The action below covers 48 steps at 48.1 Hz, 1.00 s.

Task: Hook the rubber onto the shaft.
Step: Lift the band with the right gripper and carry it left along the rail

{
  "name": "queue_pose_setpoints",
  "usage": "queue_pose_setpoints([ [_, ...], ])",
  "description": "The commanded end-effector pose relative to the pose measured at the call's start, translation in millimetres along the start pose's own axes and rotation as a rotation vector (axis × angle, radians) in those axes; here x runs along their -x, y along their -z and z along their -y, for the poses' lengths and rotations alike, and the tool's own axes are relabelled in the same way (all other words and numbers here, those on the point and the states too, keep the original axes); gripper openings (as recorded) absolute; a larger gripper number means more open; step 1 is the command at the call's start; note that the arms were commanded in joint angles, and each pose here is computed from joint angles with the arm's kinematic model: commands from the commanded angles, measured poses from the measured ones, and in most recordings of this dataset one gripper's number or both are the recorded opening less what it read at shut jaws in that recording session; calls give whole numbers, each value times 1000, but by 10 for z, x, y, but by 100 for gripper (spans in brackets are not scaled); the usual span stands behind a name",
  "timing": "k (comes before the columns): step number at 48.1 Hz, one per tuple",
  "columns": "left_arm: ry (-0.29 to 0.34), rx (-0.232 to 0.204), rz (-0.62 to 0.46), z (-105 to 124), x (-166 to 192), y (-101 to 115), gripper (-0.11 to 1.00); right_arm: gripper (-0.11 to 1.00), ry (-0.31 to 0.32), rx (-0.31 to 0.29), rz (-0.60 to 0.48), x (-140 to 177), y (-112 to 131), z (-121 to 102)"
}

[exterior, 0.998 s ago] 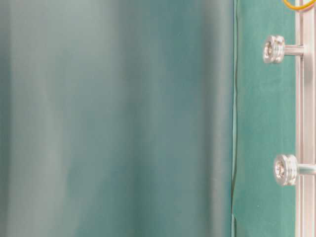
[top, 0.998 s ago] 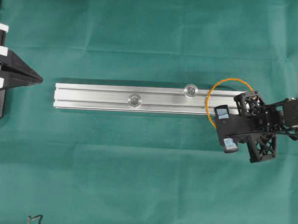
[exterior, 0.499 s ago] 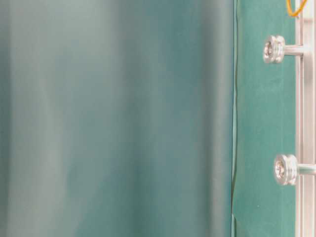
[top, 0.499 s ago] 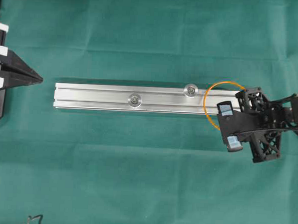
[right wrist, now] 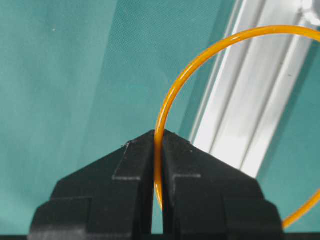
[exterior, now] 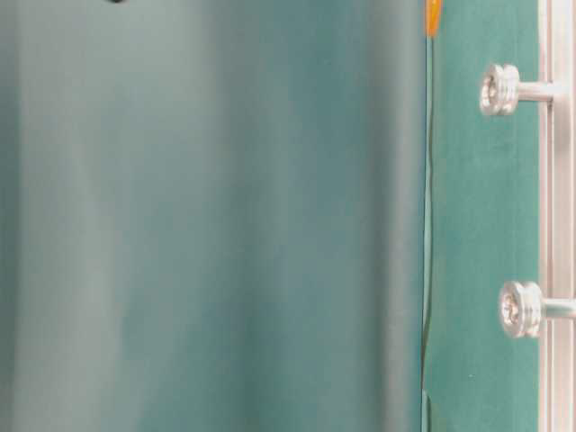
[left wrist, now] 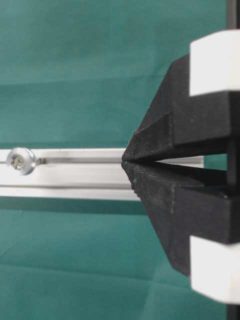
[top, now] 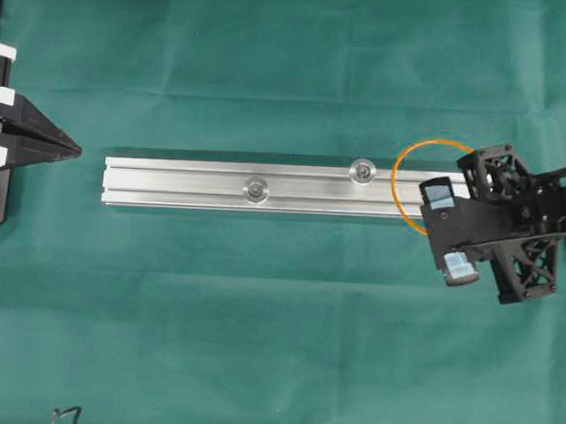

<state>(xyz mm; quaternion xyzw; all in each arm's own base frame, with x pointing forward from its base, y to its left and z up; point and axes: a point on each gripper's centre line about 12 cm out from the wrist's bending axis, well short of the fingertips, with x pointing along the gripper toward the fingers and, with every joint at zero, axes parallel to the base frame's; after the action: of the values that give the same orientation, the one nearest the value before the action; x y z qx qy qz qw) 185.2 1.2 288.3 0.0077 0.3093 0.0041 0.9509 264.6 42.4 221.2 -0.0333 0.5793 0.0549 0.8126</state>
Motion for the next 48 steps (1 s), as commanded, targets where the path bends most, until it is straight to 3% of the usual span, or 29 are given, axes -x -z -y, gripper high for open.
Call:
queue_pose_setpoints([
  [1,-1,-3,25,0,27,-92,0,5,7,4,34,231,-109,3],
  [16,-1,-3,25,0,27,-92,0,5,11,4,25,622,-206,5],
  [34,-1,-3,35,0,28,-105,0,5,19,7,8,590,-235,12],
  [48,-1,-2,35,0,28,-105,0,5,73,35,25,445,-551,74],
])
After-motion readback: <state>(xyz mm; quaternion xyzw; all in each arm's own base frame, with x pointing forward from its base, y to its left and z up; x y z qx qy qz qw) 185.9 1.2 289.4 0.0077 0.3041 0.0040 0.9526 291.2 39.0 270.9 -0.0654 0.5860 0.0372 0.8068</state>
